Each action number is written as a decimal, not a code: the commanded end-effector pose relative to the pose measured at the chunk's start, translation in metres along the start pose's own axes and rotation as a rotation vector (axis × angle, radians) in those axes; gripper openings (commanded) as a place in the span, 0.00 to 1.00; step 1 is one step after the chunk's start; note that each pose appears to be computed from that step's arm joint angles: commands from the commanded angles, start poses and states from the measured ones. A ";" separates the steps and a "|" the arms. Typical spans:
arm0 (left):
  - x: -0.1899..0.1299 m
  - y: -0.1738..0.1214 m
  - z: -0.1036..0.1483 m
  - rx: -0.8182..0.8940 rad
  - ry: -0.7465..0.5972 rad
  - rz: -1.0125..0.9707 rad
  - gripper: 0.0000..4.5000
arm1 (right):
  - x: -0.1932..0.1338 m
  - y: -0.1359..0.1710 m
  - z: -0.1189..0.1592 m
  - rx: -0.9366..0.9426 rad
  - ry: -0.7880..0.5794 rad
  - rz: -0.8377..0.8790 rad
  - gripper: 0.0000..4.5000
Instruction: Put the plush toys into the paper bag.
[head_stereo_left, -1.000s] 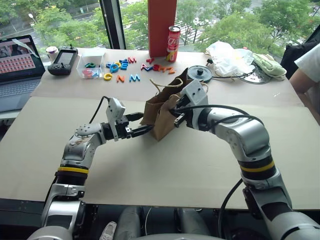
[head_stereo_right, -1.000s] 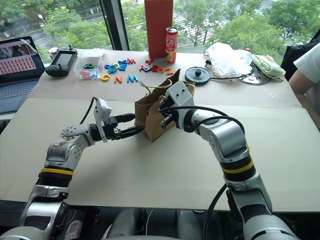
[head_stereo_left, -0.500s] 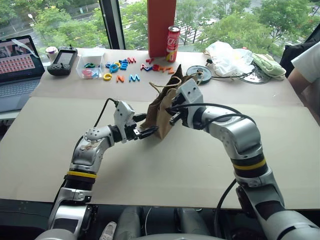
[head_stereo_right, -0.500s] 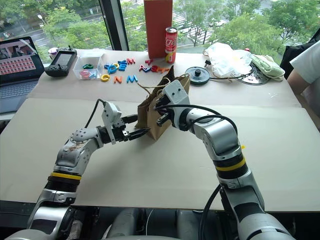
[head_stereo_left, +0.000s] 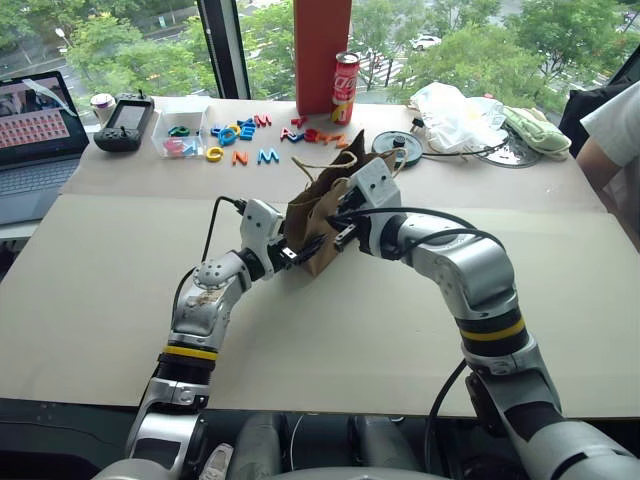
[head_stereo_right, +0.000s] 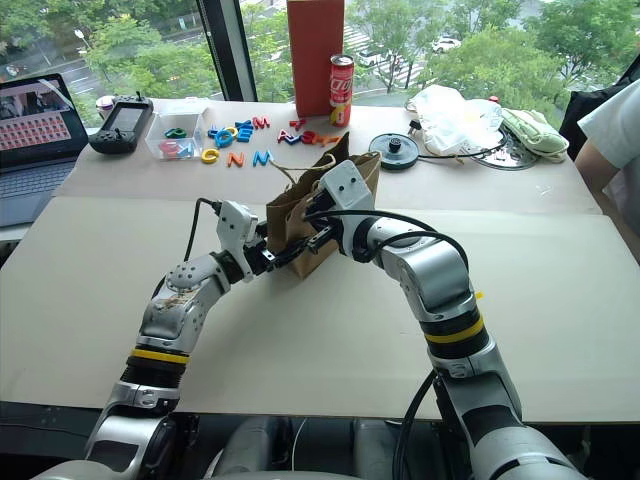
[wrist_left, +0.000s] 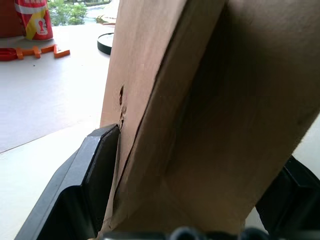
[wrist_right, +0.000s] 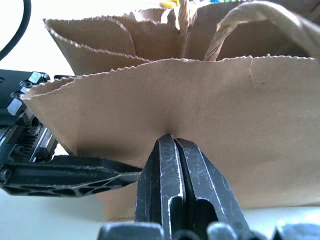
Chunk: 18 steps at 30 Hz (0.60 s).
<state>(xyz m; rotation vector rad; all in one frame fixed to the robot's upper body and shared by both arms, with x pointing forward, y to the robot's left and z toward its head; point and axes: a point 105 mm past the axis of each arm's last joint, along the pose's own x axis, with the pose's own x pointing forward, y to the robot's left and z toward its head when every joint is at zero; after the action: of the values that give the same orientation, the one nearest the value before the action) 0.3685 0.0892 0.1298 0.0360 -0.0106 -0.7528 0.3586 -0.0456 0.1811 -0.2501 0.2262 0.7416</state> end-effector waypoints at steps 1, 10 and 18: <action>0.007 0.000 0.015 0.012 -0.067 0.007 0.85 | -0.003 -0.001 0.016 -0.032 -0.050 -0.013 0.00; 0.013 -0.010 0.016 0.007 -0.089 -0.025 0.43 | -0.002 0.002 0.016 -0.031 -0.052 -0.009 0.00; 0.014 -0.009 0.014 0.019 -0.081 -0.027 0.01 | -0.003 0.002 0.014 -0.032 -0.047 -0.011 0.00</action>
<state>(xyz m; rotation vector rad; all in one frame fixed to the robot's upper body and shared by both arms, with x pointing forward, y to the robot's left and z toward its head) 0.3716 0.0765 0.1304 0.0050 -0.0402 -0.7691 0.3591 -0.0448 0.1811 -0.2499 0.2237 0.7327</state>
